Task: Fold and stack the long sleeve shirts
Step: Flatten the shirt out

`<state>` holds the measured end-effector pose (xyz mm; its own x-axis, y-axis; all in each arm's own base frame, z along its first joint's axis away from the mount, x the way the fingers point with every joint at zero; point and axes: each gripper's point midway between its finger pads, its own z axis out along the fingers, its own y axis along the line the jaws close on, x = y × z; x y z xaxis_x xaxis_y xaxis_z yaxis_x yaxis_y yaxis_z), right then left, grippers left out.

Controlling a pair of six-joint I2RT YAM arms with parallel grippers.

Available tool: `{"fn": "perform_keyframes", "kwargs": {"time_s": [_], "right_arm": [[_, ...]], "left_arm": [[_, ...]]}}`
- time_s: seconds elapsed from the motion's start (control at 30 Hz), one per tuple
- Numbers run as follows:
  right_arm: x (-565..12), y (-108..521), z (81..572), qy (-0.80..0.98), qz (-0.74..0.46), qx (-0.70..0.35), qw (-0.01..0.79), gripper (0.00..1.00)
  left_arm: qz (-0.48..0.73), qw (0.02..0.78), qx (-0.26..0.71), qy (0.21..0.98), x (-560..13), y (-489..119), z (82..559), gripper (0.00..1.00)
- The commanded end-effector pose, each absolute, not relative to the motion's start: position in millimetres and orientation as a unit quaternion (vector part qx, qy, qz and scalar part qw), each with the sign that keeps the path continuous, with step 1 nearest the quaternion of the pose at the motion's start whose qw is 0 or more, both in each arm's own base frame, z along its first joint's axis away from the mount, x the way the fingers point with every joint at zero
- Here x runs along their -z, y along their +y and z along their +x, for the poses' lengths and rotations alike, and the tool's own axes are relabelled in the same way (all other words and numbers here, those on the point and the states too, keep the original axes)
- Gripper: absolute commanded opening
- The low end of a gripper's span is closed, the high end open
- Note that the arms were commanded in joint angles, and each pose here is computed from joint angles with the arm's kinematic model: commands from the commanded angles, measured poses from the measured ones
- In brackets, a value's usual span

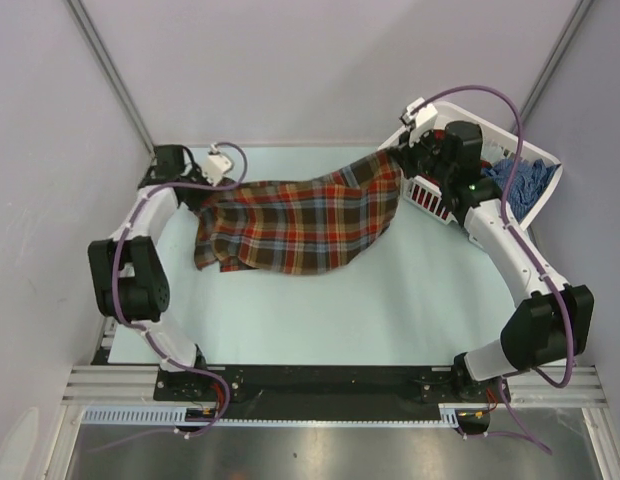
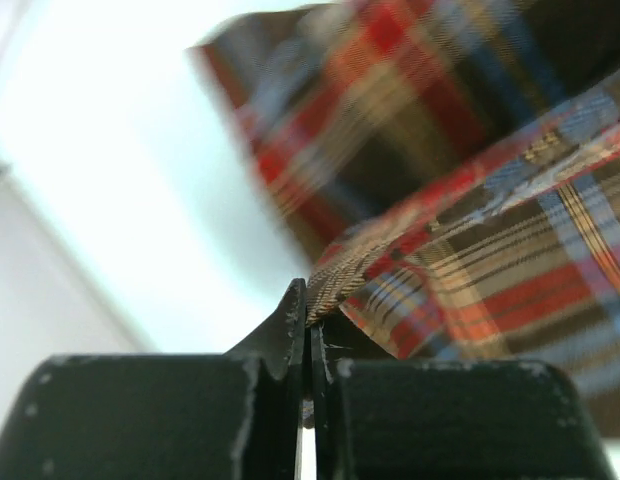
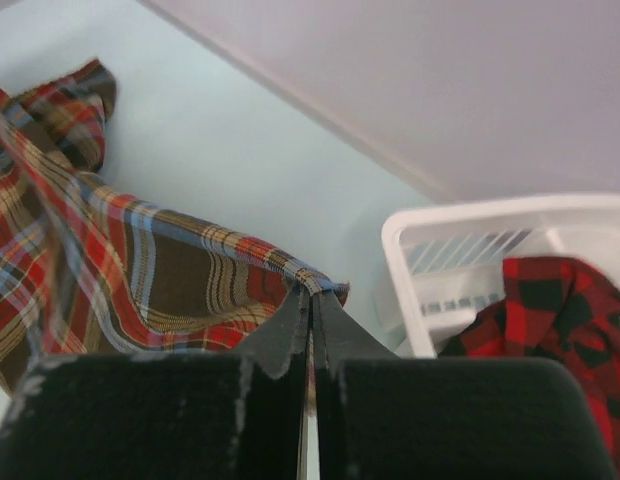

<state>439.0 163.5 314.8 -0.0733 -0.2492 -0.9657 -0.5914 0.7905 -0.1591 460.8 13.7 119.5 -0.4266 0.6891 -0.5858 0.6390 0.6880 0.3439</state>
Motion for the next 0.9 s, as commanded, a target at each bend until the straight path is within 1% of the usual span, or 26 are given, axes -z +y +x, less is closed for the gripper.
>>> {"fn": "perform_keyframes", "kwargs": {"time_s": [0.0, 0.03, 0.07, 0.1, 0.13, 0.2, 0.23, 0.27, 0.37, 0.4, 0.43, 0.5, 0.53, 0.6, 0.63, 0.67, 0.73, 0.77, 0.8, 0.87], "right_arm": [[-414, 163, 453, 0.639, -0.282, -0.123, 0.705, 0.0], [-449, 163, 451, 0.616, -0.275, -0.124, 0.728, 0.0], [-458, 165, 454, 0.61, -0.273, -0.127, 0.733, 0.0], [-475, 166, 452, 0.6, -0.271, -0.129, 0.741, 0.0], [-506, 165, 447, 0.578, -0.266, -0.128, 0.761, 0.0], [-533, 168, 440, 0.559, -0.26, -0.134, 0.776, 0.0], [-545, 167, 436, 0.551, -0.255, -0.132, 0.783, 0.0], [-570, 165, 426, 0.531, -0.252, -0.131, 0.799, 0.0], [-592, 165, 407, 0.518, -0.25, -0.134, 0.807, 0.0], [-603, 165, 391, 0.507, -0.252, -0.135, 0.813, 0.0], [-606, 163, 385, 0.506, -0.25, -0.133, 0.815, 0.0], [-608, 161, 368, 0.506, -0.25, -0.131, 0.815, 0.0], [-623, 155, 343, 0.489, -0.246, -0.131, 0.826, 0.0], [-627, 152, 322, 0.486, -0.241, -0.133, 0.83, 0.0], [-641, 149, 296, 0.468, -0.24, -0.139, 0.839, 0.0], [-644, 148, 285, 0.463, -0.239, -0.14, 0.842, 0.0], [-663, 139, 257, 0.44, -0.225, -0.138, 0.858, 0.0], [-666, 137, 252, 0.435, -0.223, -0.139, 0.861, 0.0], [-672, 134, 245, 0.429, -0.221, -0.138, 0.865, 0.0], [-667, 135, 246, 0.437, -0.227, -0.134, 0.86, 0.0]], "left_arm": [[0.347, 0.476, -0.099, 0.802, -281, 43, 439, 0.0], [0.34, 0.488, -0.108, 0.796, -300, 48, 432, 0.0], [0.33, 0.492, -0.121, 0.796, -316, 56, 420, 0.0], [0.321, 0.521, -0.145, 0.778, -352, 58, 408, 0.0], [0.31, 0.535, -0.159, 0.77, -370, 62, 399, 0.0], [0.287, 0.567, -0.196, 0.746, -412, 68, 375, 0.0], [0.279, 0.577, -0.206, 0.74, -424, 69, 366, 0.0], [0.272, 0.586, -0.211, 0.734, -433, 69, 359, 0.0], [0.246, 0.613, -0.238, 0.712, -466, 69, 327, 0.0], [0.24, 0.616, -0.244, 0.709, -471, 69, 320, 0.0], [0.233, 0.627, -0.255, 0.698, -483, 68, 303, 0.0], [0.219, 0.635, -0.261, 0.693, -490, 66, 283, 0.0], [0.208, 0.65, -0.274, 0.678, -502, 64, 260, 0.0], [0.189, 0.666, -0.282, 0.664, -511, 62, 238, 0.0], [0.18, 0.674, -0.287, 0.657, -518, 62, 227, 0.0], [0.17, 0.694, -0.289, 0.638, -533, 56, 206, 0.0], [0.16, 0.713, -0.292, 0.617, -548, 52, 188, 0.0], [0.153, 0.726, -0.295, 0.603, -560, 49, 176, 0.0], [0.15, 0.73, -0.296, 0.597, -566, 49, 171, 0.0], [0.15, 0.733, -0.3, 0.591, -573, 48, 167, 0.0]]}}
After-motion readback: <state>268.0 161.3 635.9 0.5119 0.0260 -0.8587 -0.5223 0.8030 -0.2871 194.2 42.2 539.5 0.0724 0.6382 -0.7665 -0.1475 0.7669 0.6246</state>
